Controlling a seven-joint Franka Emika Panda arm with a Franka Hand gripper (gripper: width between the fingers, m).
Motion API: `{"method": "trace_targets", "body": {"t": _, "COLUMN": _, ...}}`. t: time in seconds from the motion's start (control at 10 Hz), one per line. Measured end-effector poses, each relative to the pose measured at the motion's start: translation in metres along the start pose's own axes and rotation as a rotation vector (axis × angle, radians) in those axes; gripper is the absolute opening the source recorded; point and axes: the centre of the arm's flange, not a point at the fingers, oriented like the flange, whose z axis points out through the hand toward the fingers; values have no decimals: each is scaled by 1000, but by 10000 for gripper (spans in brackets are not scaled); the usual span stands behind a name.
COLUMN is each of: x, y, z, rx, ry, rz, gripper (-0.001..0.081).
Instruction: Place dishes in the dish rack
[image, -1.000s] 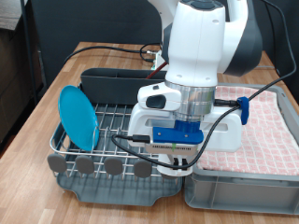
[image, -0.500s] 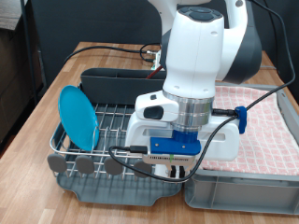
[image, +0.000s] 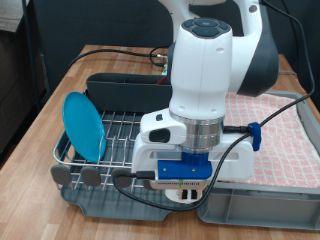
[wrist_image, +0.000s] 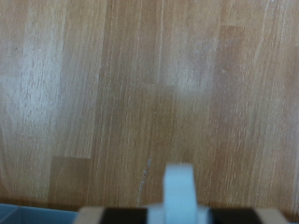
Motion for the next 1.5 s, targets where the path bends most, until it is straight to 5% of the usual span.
{"method": "trace_targets", "body": {"t": 0.1, "x": 0, "y": 0, "z": 2, "rx": -3, "ry": -13, "rz": 4, "gripper": 177}}
{"method": "trace_targets", "body": {"t": 0.2, "x": 1, "y": 0, "z": 2, "rx": -13, "ry": -33, "rz": 6, "gripper": 177}}
{"method": "trace_targets", "body": {"t": 0.3, "x": 1, "y": -1, "z": 1, "rx": -22, "ry": -58, "rz": 10, "gripper": 373}}
{"method": "trace_targets", "body": {"t": 0.4, "x": 1, "y": -2, "z": -2, "rx": -29, "ry": -85, "rz": 13, "gripper": 373}}
{"method": "trace_targets", "body": {"t": 0.6, "x": 2, "y": -4, "z": -11, "rx": -56, "ry": -135, "rz": 14, "gripper": 698}}
{"method": "trace_targets", "body": {"t": 0.7, "x": 4, "y": -5, "z": -17, "rx": -64, "ry": -145, "rz": 18, "gripper": 698}}
{"method": "trace_targets", "body": {"t": 0.8, "x": 8, "y": -4, "z": -25, "rx": -66, "ry": -140, "rz": 23, "gripper": 782}}
{"method": "trace_targets", "body": {"t": 1.5, "x": 11, "y": -13, "z": -115, "rx": -103, "ry": -57, "rz": 46, "gripper": 802}}
